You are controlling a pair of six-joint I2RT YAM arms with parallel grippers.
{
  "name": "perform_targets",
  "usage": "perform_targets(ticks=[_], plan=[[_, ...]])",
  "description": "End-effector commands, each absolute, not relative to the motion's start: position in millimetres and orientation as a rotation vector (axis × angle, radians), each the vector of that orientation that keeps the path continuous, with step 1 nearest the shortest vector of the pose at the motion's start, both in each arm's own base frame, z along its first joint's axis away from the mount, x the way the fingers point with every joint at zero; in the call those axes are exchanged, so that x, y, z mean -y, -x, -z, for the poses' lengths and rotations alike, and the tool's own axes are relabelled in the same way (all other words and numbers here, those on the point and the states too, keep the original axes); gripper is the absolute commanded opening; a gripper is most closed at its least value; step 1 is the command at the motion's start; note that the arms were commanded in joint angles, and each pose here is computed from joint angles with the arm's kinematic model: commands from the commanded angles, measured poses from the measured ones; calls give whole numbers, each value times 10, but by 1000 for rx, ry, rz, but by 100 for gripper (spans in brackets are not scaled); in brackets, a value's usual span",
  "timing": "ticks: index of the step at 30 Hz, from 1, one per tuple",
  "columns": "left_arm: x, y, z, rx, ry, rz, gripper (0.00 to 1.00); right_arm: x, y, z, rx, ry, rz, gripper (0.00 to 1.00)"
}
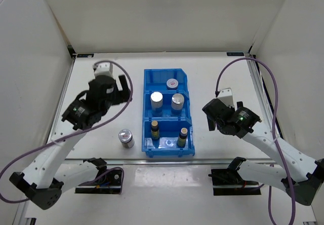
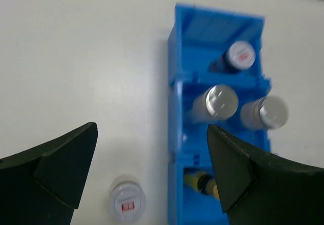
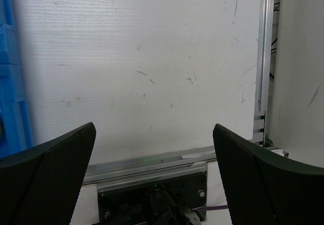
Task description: Organize the condiment bottles
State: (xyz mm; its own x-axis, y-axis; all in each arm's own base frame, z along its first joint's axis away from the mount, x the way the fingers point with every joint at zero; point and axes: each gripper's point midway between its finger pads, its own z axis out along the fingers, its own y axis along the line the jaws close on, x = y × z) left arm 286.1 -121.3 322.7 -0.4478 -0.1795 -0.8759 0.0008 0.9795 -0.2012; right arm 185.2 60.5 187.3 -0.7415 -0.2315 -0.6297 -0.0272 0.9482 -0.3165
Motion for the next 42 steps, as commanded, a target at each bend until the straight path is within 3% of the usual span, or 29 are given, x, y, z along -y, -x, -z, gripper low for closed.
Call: perform_targets(ticks=[1, 8, 24, 25, 28, 29, 30, 42], plan=[[1256, -2589, -2225, -2289, 188, 191, 100, -637, -1903, -1894, -2362, 175, 368, 100], [1224, -2047, -1590, -2494, 341, 283, 100, -645, -1896, -1887, -2369, 189, 364, 100], [1178, -1756, -903, -2694, 474, 187, 98, -676, -1924, -1846, -2380, 199, 381, 100], [1160, -1768, -903, -2687, 476, 174, 94, -676, -1924, -1846, -2380, 199, 381, 100], [1175, -1884, -1056, -2639, 440, 181, 60, -688, -1916, -1838, -2386, 202, 373, 100], [1209, -1948, -1145, -2616, 410, 202, 29, -684, -1916, -1839, -2386, 213, 377, 100], [1238, -2007, -1258, -2592, 371, 220, 13, -684, -1916, -1839, -2386, 213, 377, 100], [1513, -2960, -3907, -2017, 58, 329, 11, -684, -1916, -1839, -2386, 213, 377, 100]])
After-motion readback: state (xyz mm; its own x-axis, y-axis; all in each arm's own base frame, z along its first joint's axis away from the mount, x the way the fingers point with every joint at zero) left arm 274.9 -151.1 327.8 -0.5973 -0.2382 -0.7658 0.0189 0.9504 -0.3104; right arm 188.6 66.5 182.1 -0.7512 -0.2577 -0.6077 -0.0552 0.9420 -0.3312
